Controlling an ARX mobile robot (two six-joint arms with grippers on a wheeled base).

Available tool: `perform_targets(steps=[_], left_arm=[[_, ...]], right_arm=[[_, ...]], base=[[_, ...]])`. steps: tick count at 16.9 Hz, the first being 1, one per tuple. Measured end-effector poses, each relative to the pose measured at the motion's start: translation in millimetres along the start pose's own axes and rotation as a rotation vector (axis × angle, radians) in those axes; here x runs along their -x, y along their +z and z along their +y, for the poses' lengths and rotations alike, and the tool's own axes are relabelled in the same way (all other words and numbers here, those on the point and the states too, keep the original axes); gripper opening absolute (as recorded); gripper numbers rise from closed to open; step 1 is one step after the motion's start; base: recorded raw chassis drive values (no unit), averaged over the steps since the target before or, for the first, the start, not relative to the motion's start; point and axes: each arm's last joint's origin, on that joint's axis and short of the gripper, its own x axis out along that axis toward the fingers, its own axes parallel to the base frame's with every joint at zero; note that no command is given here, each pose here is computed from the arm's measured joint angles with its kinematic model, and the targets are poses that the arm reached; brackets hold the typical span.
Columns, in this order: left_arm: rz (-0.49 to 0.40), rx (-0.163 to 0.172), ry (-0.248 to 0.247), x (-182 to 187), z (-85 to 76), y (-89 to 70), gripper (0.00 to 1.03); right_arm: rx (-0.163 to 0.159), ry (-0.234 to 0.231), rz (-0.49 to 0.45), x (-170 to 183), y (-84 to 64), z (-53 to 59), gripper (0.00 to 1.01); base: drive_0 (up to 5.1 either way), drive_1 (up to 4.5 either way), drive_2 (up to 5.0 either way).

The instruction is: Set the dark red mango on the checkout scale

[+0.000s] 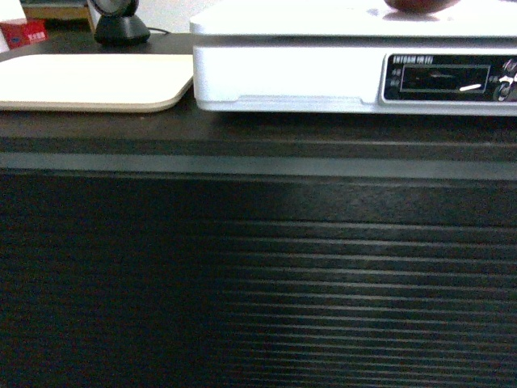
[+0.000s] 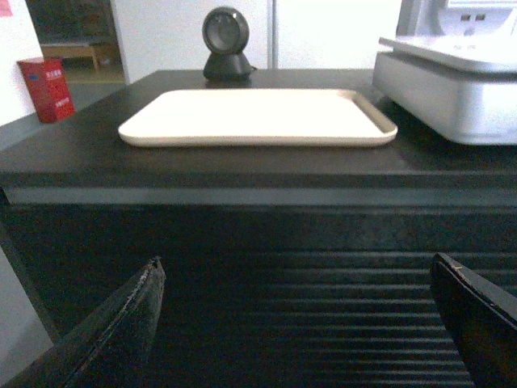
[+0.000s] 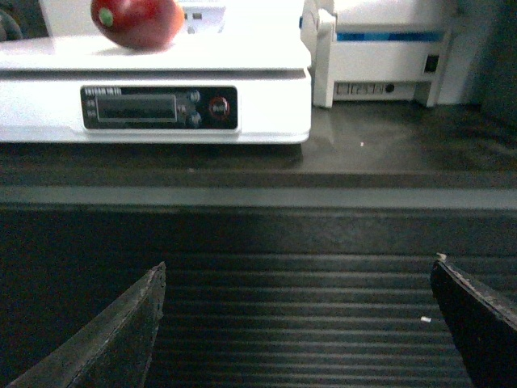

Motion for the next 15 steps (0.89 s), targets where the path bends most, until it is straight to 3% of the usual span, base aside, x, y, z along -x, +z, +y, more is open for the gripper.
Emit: perform_targets(steps=[15], left_arm=[[0.005,0.000,0.000,0.0,0.0,-0.4,0.98]], right_arm=[[0.000,0.001,0.003,0.0,-0.3,0.0,0.98]], base=[[0.0,0.00,0.0]])
